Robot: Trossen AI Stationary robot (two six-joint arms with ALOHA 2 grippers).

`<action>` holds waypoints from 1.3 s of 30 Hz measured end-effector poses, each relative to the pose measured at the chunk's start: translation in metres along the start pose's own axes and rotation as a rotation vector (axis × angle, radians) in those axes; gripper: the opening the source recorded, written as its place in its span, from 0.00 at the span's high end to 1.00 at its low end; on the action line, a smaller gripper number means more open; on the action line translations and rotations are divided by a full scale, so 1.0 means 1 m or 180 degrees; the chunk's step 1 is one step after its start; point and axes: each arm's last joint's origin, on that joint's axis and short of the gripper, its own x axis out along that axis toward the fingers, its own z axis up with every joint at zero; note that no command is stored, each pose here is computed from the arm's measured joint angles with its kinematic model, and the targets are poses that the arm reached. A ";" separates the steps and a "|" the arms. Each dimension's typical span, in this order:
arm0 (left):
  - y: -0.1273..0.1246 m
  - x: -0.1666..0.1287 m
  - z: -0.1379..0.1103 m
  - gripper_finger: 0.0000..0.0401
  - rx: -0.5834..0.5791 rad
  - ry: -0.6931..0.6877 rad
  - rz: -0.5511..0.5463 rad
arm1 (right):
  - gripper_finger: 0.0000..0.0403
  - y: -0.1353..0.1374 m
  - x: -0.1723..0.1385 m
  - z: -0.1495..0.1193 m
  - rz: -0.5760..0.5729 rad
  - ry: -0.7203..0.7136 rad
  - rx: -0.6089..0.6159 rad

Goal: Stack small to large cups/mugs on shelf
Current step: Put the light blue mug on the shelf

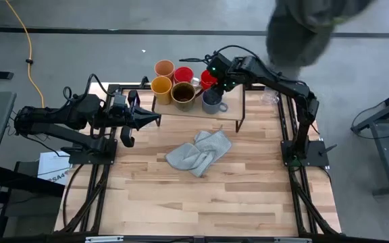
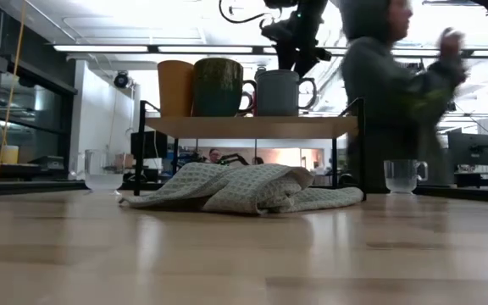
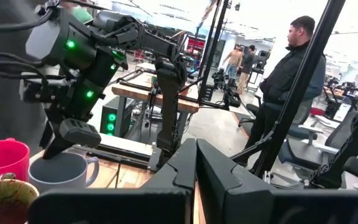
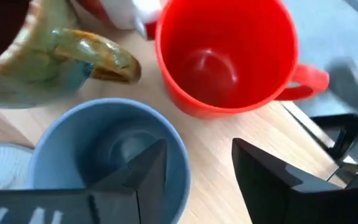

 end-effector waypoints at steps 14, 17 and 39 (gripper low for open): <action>0.000 0.000 0.000 1.00 0.0000 0.0002 0.0000 | 0.81 0.041 -0.087 -0.046 0.0207 -0.0222 -0.1268; 0.000 0.000 0.000 1.00 0.0000 0.0003 0.0001 | 0.96 0.048 -0.092 -0.060 0.0286 -0.0335 -0.1401; 0.000 0.000 0.000 1.00 -0.0001 0.0000 0.0000 | 1.00 0.011 -0.009 -0.170 0.1260 -0.1361 -0.1448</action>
